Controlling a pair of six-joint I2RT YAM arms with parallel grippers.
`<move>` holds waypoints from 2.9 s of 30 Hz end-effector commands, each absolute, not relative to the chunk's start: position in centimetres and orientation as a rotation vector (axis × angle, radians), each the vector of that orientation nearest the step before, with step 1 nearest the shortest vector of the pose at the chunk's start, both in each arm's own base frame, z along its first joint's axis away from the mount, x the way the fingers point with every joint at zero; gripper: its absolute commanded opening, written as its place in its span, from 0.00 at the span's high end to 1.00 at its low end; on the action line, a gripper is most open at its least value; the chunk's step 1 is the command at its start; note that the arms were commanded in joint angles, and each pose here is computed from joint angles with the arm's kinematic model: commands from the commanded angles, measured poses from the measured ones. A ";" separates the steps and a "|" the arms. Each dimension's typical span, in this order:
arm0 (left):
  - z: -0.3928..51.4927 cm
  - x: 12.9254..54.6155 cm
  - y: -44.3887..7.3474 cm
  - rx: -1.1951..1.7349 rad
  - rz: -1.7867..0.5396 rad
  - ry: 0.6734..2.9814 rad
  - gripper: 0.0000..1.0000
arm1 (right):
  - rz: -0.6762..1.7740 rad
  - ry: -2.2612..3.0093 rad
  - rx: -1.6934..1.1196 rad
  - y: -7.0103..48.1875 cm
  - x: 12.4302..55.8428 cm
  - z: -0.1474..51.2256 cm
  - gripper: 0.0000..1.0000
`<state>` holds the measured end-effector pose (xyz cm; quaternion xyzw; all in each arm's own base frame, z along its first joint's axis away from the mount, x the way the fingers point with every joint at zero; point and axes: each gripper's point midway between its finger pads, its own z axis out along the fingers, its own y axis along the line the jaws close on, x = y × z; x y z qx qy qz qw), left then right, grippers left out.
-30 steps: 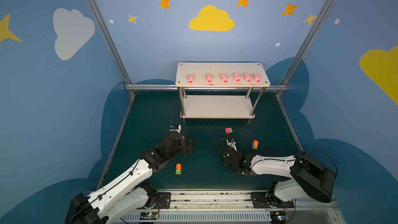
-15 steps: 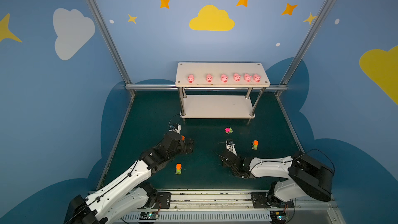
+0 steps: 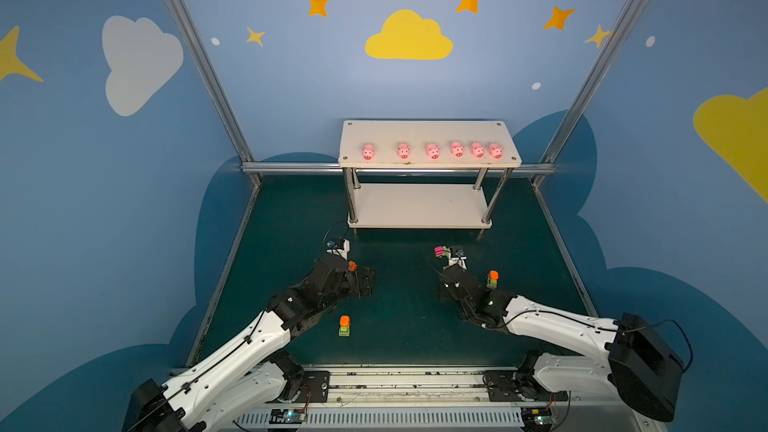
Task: Place and organize the plastic toys onto the shelf
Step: 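Lift the truck with the right gripper toward the lower shelf, then lower the truck onto the lower shelf and open the right gripper, then withdraw the right gripper from the shelf back toward the table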
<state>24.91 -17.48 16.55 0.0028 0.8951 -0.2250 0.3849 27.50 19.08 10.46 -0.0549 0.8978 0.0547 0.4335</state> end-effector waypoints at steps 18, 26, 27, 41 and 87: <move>16.1 25.2 -17.6 0.066 -0.545 2.245 0.00 | 0.150 2.154 -0.075 17.3 45.5 11.4 0.78; 16.8 25.4 -17.4 0.061 -0.530 2.243 0.00 | 0.181 2.164 -0.093 16.1 49.1 11.6 0.78; 16.9 25.5 -17.4 0.057 -0.530 2.239 0.00 | 0.179 2.166 -0.089 15.9 49.4 11.6 0.78; 16.5 26.0 -18.3 0.079 -0.533 2.272 0.00 | 0.189 2.233 -0.021 12.9 50.9 9.6 0.69; 16.5 23.3 -16.2 -0.029 -0.649 2.170 0.00 | 0.398 2.286 -0.159 20.6 35.9 15.1 0.26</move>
